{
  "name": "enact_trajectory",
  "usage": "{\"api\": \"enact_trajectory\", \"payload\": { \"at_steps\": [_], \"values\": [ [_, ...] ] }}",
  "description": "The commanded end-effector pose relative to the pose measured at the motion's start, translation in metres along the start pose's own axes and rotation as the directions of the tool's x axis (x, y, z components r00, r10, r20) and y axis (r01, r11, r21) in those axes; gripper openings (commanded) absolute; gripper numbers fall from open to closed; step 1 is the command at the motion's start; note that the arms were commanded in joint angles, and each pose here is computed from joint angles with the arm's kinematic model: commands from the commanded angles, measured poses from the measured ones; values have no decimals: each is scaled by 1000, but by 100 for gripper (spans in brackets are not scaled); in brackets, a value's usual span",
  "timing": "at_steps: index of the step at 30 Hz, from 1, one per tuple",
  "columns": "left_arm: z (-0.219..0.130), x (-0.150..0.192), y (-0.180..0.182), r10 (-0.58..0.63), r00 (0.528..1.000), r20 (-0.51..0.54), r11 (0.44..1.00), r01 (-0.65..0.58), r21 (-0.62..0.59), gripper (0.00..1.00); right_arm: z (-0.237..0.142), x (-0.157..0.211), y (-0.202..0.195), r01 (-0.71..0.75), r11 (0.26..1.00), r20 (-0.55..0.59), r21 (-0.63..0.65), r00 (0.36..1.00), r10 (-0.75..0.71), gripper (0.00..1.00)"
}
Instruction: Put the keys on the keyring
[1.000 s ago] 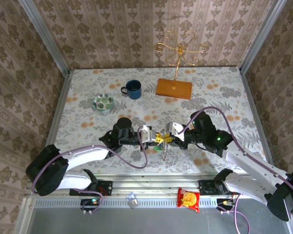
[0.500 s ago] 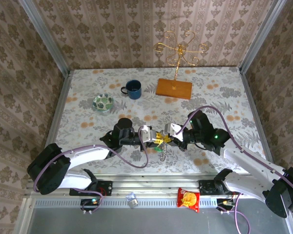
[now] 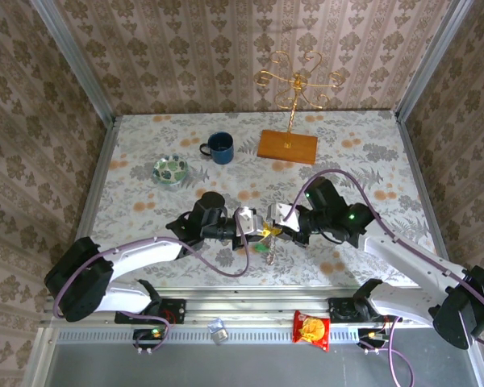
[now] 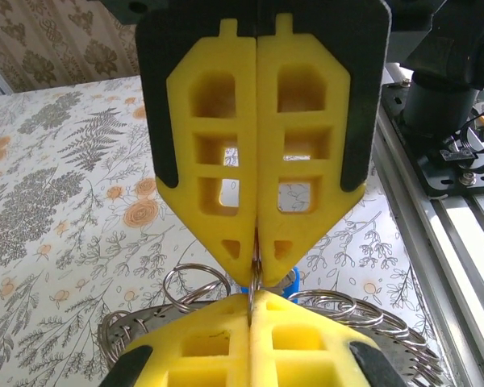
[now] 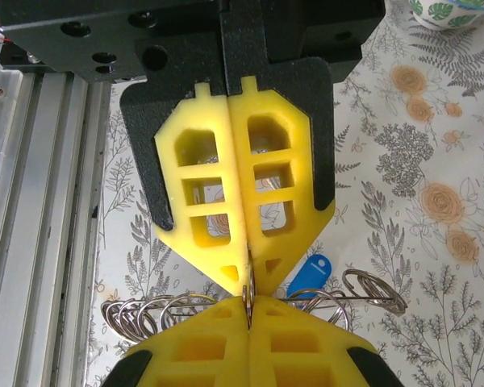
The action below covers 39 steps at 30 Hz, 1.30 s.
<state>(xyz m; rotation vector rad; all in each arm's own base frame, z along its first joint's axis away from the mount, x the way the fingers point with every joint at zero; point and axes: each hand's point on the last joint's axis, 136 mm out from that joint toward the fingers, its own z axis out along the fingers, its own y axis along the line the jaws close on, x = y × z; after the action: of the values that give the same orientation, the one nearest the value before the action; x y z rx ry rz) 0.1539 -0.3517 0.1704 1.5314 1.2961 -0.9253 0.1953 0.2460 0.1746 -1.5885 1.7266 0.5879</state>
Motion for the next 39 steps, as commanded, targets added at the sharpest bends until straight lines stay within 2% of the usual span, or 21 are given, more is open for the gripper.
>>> {"api": "enact_trajectory", "payload": {
  "at_steps": [1, 4, 11, 18, 23, 25, 28, 30, 32, 33, 35, 39],
  "values": [
    [-3, -14, 7, 48, 998, 29, 998, -47, -41, 0, -7, -21, 5, 26, 1000, 78, -2, 997, -25, 17],
    [-6, -19, 4, 58, 995, 78, 997, -55, -46, 0, -6, -13, 3, 23, 998, 121, 59, 992, -30, 27],
    [-7, -20, -4, 64, 992, 110, 998, -62, -13, 0, -5, 1, 2, -33, 995, 110, 97, 994, 22, 27],
    [-7, -23, -8, 72, 988, 140, 997, -74, 7, 0, -3, 3, -8, -26, 988, 104, 151, 995, 10, 27],
    [-7, -24, -11, 79, 986, 149, 996, -83, 22, 0, 0, 2, -5, -21, 992, 108, 125, 994, 7, 27],
    [-6, -25, -11, 81, 984, 156, 996, -86, 24, 0, 1, -1, -2, -21, 995, 122, 102, 992, 9, 26],
    [-7, -28, -11, 84, 982, 169, 996, -89, 20, 0, 3, -4, 2, -21, 997, 137, 71, 991, 11, 17],
    [-7, -29, -10, 84, 981, 176, 996, -88, 14, 0, 4, -4, 4, -19, 998, 138, 56, 990, 11, 1],
    [-7, -27, -7, 78, 983, 168, 997, -79, 0, 0, 3, -5, 4, -13, 999, 135, 51, 991, 6, 0],
    [-7, -25, -5, 75, 985, 157, 997, -73, -16, 3, 3, -5, 4, -11, 999, 130, 50, 992, 5, 0],
    [-7, -20, -2, 72, 988, 134, 997, -67, -40, 18, 1, -5, 4, -2, 999, 117, 49, 993, -4, 0],
    [-6, -12, 4, 75, 996, 52, 996, -72, -56, 18, -1, 2, 3, 10, 999, 34, 40, 999, -11, 0]
  ]
}}
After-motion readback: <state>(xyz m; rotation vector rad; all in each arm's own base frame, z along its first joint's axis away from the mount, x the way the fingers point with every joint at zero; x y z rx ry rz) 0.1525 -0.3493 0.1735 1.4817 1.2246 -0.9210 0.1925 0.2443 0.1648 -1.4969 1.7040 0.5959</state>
